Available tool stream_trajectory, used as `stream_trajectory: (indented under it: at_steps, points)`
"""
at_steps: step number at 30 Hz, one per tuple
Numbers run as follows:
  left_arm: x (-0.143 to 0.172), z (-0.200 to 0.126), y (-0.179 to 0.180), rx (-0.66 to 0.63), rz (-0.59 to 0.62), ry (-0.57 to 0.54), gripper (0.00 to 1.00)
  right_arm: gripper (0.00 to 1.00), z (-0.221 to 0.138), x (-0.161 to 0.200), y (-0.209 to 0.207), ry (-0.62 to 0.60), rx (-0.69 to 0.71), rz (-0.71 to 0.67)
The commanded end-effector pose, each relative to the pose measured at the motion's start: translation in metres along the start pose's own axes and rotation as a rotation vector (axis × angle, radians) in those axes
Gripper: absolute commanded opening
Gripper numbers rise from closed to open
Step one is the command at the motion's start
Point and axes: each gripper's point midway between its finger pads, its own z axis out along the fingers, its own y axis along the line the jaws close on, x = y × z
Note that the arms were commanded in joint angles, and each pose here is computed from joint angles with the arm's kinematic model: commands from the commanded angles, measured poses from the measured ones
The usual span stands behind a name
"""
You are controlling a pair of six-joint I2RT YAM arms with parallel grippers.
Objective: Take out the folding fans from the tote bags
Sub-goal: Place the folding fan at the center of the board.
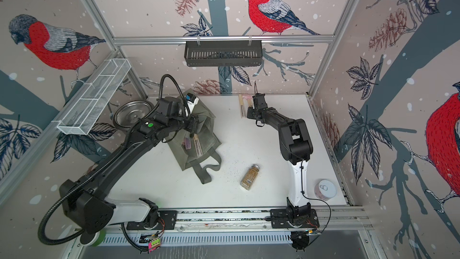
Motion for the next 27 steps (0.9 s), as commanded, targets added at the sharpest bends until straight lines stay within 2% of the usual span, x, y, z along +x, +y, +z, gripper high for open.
stream_trajectory:
  at_steps: [1,16,19,22,27]
  points:
    - [-0.003,-0.001,0.0,-0.001,0.008,-0.015,0.0,0.18,0.004,-0.007,-0.001,-0.039,0.009,-0.026]
    - [-0.003,-0.001,0.0,-0.002,0.007,-0.013,0.0,0.19,0.041,0.006,0.014,0.022,-0.026,-0.1]
    - [-0.002,-0.001,0.0,-0.001,0.008,-0.012,0.0,0.24,0.048,0.008,0.015,0.042,-0.018,-0.112]
    - [-0.002,0.0,0.0,-0.002,0.007,-0.01,0.0,0.34,0.047,0.006,0.016,0.039,-0.018,-0.117]
    - [-0.002,-0.001,0.0,-0.004,0.008,-0.012,0.0,0.46,0.039,-0.005,0.019,0.022,-0.018,-0.124]
